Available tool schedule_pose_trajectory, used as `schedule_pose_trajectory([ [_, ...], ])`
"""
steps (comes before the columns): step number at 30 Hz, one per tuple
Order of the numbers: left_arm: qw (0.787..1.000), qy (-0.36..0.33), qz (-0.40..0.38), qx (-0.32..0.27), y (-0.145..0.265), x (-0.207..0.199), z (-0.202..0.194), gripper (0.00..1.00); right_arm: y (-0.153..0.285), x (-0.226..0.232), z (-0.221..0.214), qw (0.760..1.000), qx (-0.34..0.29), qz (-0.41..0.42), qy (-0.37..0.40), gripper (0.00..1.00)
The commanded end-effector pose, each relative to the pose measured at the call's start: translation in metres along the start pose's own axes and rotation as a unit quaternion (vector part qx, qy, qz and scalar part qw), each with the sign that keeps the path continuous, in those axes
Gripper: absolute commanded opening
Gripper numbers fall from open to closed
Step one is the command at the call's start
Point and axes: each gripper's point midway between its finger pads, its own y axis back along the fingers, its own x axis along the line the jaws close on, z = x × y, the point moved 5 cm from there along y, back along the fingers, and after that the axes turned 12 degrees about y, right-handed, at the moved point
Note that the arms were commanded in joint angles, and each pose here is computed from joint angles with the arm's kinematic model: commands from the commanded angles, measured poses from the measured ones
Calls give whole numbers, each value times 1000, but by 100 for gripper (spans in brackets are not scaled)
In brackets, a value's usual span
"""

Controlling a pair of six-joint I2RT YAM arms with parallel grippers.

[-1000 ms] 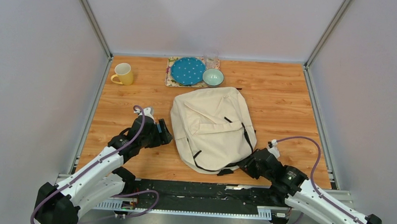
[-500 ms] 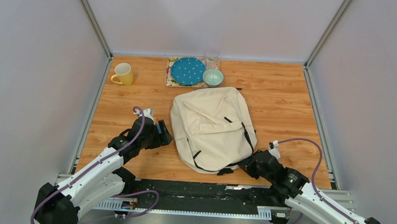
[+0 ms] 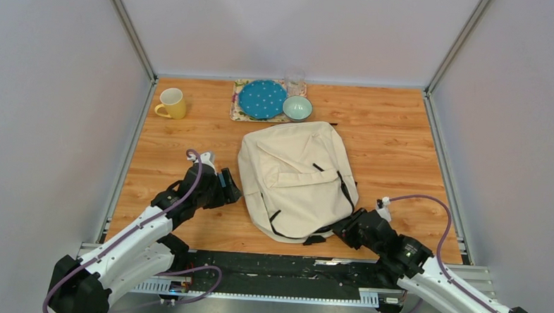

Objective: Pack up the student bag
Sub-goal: Adjust the student bag at the center of the board.

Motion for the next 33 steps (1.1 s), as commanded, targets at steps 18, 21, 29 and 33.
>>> schedule_pose_trajectory([
  [18, 1000, 5, -22, -6, 0, -7, 1, 80, -19, 5, -4, 998, -3, 24, -51, 25],
  [21, 1000, 5, -22, -6, 0, -7, 2, 81, -19, 5, -1, 999, -11, 20, -50, 22],
  [29, 1000, 6, -21, -1, -2, -5, -1, 81, -17, -7, -5, 999, 1, -12, -33, 19],
  [33, 1000, 7, -22, 0, -2, -4, -3, 81, -15, -12, -6, 999, 1, -21, -28, 19],
])
